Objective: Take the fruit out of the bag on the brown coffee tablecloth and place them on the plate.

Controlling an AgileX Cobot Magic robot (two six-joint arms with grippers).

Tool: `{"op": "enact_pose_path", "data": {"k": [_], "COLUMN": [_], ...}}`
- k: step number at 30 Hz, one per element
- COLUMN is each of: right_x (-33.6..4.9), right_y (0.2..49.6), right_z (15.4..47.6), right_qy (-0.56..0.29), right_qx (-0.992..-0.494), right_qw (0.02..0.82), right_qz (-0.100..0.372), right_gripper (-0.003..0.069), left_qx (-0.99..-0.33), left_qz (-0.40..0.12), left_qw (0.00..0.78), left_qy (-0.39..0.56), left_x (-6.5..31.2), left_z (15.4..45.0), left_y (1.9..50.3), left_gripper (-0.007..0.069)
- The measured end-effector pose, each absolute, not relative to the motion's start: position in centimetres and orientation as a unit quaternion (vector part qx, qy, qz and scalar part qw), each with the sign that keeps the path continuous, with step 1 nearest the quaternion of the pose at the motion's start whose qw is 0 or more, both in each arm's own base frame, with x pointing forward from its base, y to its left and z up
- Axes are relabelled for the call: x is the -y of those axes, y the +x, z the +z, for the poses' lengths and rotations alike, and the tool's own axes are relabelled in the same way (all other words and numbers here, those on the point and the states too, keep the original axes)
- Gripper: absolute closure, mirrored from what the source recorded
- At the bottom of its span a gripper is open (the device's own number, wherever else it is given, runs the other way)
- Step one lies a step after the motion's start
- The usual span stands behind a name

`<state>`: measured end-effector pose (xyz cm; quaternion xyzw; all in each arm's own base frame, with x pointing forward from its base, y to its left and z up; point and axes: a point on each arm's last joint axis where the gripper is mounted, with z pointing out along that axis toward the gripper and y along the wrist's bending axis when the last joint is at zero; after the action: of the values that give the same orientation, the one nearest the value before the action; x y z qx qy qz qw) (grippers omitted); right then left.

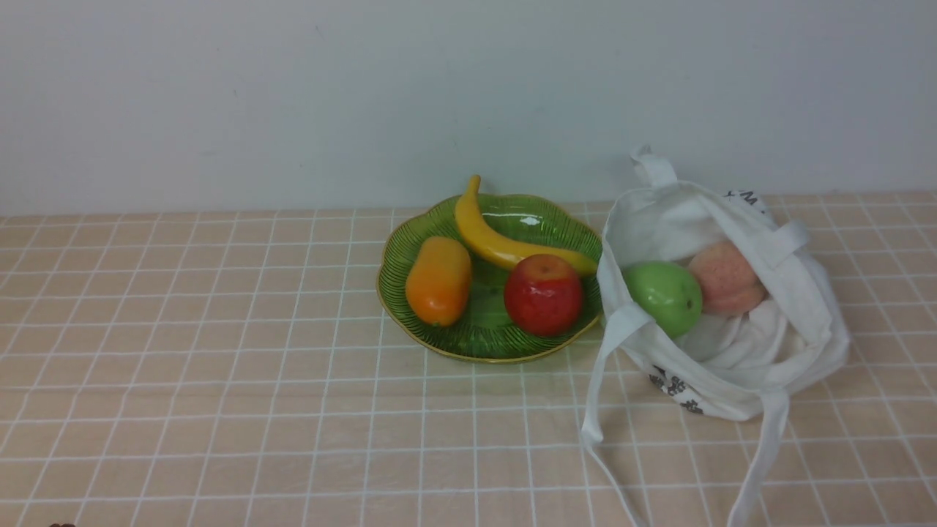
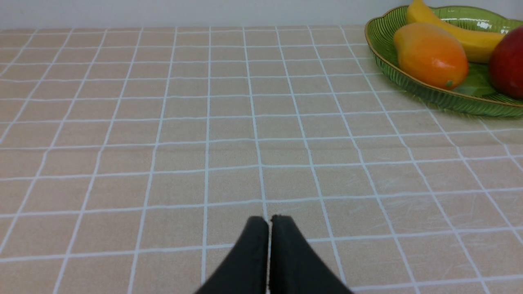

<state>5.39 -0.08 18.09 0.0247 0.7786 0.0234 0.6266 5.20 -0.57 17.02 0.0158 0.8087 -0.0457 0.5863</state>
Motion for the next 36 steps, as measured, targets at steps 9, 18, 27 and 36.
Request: {"op": "enact_pose_path", "data": {"k": [9, 18, 27, 36], "right_x": [0.02, 0.00, 0.00, 0.00], "right_y": [5.40, 5.41, 5.41, 5.41], "right_z": [18.09, 18.10, 18.10, 18.10], "right_qy": [0.031, 0.032, 0.032, 0.032], "right_qx": [-0.778, -0.777, -0.777, -0.777], "right_qw": [0.627, 0.628, 0.628, 0.628], "right_qz": [0.033, 0.035, 0.035, 0.035], "right_gripper": [0.0673, 0.0673, 0.0673, 0.0673], "left_qx": [-0.809, -0.809, -0.809, -0.809], "left_qz": [-0.046, -0.046, -0.046, -0.046], "left_qw": [0.586, 0.586, 0.586, 0.586], "left_qy": [0.016, 0.016, 0.016, 0.016], "left_x": [0.57, 0.57, 0.57, 0.57], "left_z": [17.02, 17.02, 17.02, 17.02], "left_y": [5.20, 5.20, 5.20, 5.20], "left_gripper": [0.0633, 0.0633, 0.0633, 0.0634]}}
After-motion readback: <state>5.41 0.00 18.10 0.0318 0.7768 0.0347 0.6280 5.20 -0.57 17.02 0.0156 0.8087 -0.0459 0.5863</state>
